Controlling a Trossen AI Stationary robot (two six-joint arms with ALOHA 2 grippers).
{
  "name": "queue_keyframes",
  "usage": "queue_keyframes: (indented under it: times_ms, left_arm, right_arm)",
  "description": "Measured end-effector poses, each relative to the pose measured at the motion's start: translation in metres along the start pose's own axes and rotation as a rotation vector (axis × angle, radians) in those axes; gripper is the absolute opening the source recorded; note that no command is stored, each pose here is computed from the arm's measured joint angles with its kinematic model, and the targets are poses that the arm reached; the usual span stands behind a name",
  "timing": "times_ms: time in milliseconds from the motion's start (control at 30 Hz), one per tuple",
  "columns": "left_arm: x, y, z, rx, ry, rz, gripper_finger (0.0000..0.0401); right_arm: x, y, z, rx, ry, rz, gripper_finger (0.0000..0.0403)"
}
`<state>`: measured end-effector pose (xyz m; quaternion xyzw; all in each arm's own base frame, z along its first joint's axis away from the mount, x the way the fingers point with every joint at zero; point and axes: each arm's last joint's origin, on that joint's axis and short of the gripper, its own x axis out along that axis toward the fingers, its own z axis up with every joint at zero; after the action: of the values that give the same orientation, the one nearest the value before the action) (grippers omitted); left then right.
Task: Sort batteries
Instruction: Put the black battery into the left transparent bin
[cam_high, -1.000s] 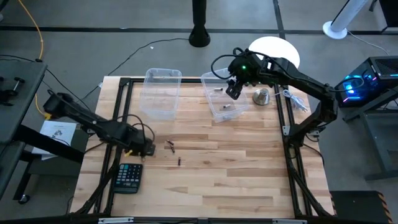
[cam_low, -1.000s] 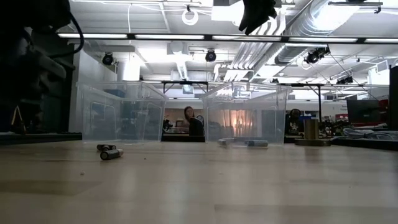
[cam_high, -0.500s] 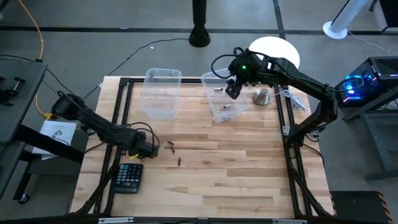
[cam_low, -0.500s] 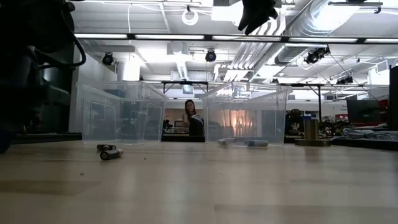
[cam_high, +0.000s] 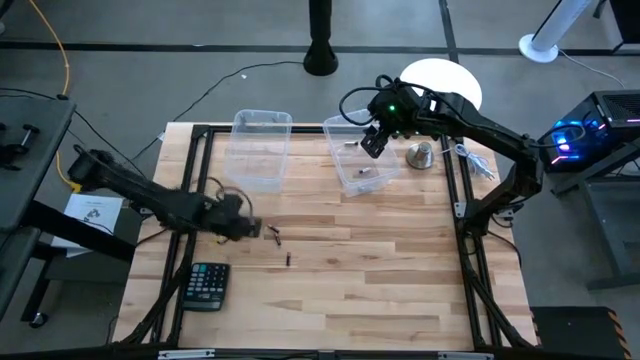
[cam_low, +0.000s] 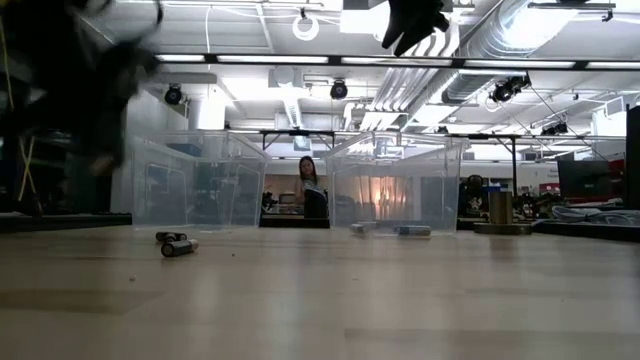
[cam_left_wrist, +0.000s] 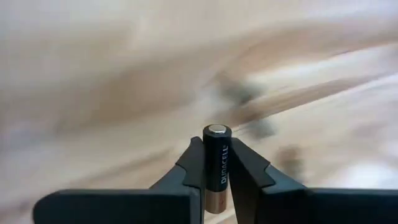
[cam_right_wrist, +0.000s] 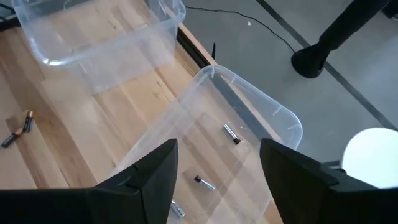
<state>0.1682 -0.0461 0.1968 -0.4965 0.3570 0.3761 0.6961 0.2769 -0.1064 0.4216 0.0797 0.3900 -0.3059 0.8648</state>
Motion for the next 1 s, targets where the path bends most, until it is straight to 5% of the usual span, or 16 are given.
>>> queue_keyframes:
  times_ms: [167, 233, 333, 500, 700, 867, 1000]
  left_arm:
    - [-0.084, -0.027, 0.038, 0.221, -0.462, -0.386, 0.0031]
    - [-0.111, -0.027, 0.055, 0.267, -0.636, -0.396, 0.0035]
    - [-0.126, -0.021, 0.079, 0.344, -0.763, -0.270, 0.0040]
    - [-0.109, -0.022, 0.107, 0.446, -0.668, -0.156, 0.0069]
    - [-0.083, -0.029, 0.129, 0.556, -0.539, -0.077, 0.0152]
    - [-0.097, -0.039, 0.131, 0.627, -0.453, -0.230, 0.0207]
    - [-0.097, -0.044, 0.106, 0.771, -0.195, -0.407, 0.0221]
  right_arm:
    - [0.000, 0.000, 0.000, 0.034, -0.002, 0.000, 0.0222]
    - [0.000, 0.000, 0.001, 0.051, -0.008, 0.001, 0.0222]
    - [0.000, 0.000, 0.002, 0.083, -0.021, 0.003, 0.0222]
    - [0.000, 0.001, 0.004, 0.130, -0.037, 0.008, 0.0222]
    - [0.000, 0.001, 0.003, 0.173, -0.031, 0.009, 0.0222]
    - [-0.001, 0.005, -0.001, 0.178, -0.003, 0.013, 0.0222]
    - [-0.003, 0.009, -0.002, 0.165, 0.007, 0.021, 0.0222]
